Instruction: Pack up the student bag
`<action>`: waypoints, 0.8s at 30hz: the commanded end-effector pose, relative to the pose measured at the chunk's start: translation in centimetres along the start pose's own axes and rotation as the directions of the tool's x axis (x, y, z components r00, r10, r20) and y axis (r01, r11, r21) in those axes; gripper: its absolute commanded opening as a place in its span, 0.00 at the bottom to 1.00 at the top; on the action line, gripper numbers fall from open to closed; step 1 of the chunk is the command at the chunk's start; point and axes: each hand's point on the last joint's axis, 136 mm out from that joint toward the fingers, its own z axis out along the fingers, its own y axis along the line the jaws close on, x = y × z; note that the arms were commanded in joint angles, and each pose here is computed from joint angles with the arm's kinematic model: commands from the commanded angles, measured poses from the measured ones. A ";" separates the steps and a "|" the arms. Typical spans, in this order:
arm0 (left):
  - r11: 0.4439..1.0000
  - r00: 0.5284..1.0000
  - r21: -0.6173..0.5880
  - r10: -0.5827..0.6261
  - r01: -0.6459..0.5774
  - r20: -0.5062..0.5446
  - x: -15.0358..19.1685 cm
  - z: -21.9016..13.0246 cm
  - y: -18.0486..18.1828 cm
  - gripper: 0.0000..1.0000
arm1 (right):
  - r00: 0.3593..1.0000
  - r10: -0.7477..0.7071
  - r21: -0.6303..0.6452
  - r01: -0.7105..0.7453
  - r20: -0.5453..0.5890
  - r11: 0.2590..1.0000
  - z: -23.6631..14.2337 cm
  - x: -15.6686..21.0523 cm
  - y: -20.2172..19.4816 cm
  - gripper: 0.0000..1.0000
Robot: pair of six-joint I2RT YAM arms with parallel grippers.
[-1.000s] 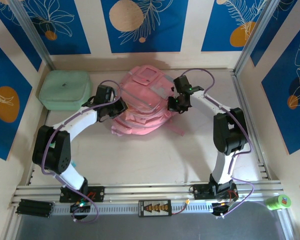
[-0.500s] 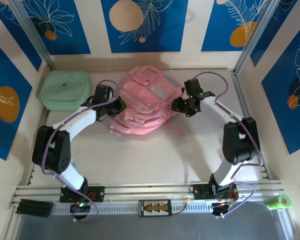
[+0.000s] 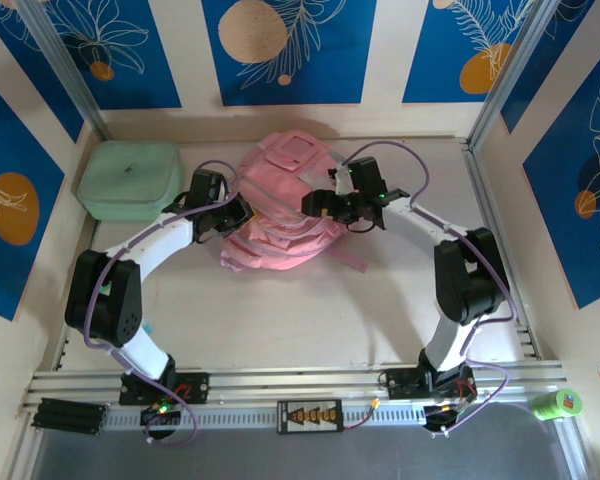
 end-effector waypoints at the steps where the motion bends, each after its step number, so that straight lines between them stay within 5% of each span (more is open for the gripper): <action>1: 0.996 0.999 0.082 0.040 -0.038 -0.012 0.1 0.2 -2.3 0.00 | 0.999 -0.034 -0.032 0.035 0.034 0.999 0.4 -1.7 1.4 0.85; 9: 0.993 0.999 0.117 0.031 -0.029 -0.018 0.2 0.8 -3.3 0.00 | 1.000 0.005 -0.021 -0.005 -0.020 1.000 2.1 -1.3 0.1 0.82; 24: 0.991 1.000 0.132 0.023 -0.023 0.001 -0.3 1.3 -4.0 0.00 | 0.979 -0.107 -0.086 0.093 -0.176 0.992 0.4 6.0 3.7 0.75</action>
